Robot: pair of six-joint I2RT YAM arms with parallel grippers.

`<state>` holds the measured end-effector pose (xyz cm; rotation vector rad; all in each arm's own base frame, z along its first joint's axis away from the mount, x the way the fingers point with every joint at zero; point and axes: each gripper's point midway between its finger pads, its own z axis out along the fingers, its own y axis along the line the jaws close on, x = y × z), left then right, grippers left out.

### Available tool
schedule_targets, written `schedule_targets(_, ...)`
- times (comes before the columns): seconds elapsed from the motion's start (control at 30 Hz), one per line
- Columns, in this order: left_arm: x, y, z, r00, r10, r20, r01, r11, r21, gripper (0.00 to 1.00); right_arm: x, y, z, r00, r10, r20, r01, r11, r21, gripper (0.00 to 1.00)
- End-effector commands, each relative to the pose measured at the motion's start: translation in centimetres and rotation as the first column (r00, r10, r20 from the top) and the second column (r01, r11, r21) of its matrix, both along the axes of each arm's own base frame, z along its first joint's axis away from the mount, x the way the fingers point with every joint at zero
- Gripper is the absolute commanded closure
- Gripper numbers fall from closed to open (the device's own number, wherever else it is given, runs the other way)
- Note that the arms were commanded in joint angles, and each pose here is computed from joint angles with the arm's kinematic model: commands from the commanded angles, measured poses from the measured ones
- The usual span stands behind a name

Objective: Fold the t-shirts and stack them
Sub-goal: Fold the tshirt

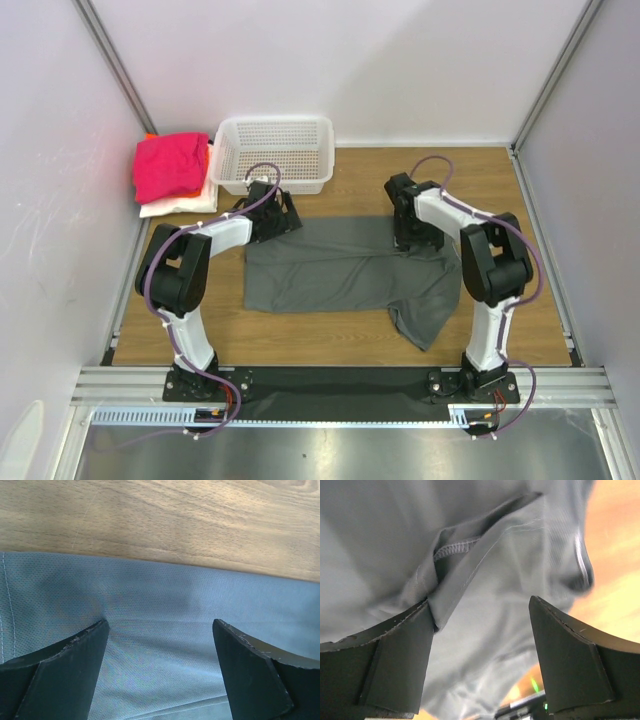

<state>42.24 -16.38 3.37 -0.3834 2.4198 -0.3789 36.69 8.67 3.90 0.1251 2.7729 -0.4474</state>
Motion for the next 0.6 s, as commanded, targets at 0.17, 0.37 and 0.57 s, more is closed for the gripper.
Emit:
schedule_targets(0.17, -0.9, 0.8, -1.8, 0.998, 0.034, -0.047, -0.034, 0.999, 0.003, 0.09, -7.6, -2.0, 3.9, 0.982, -0.186, 0.0, 0.186, 0.981, 0.054, 0.22)
schedule_targets(0.37, -0.6, 0.9, -1.5, 0.999, 0.021, -0.031, -0.02, 1.0, 0.015, 0.09, -8.0, -1.5, 6.0, 0.968, -0.242, 0.061, 0.231, 0.961, 0.151, 0.22)
schedule_targets(0.57, -0.3, 0.7, -1.0, 1.0, 0.012, -0.013, -0.012, 1.0, 0.008, 0.09, -1.2, -1.1, 7.4, 0.876, -0.411, 0.254, 0.32, 0.887, 0.334, 0.06)
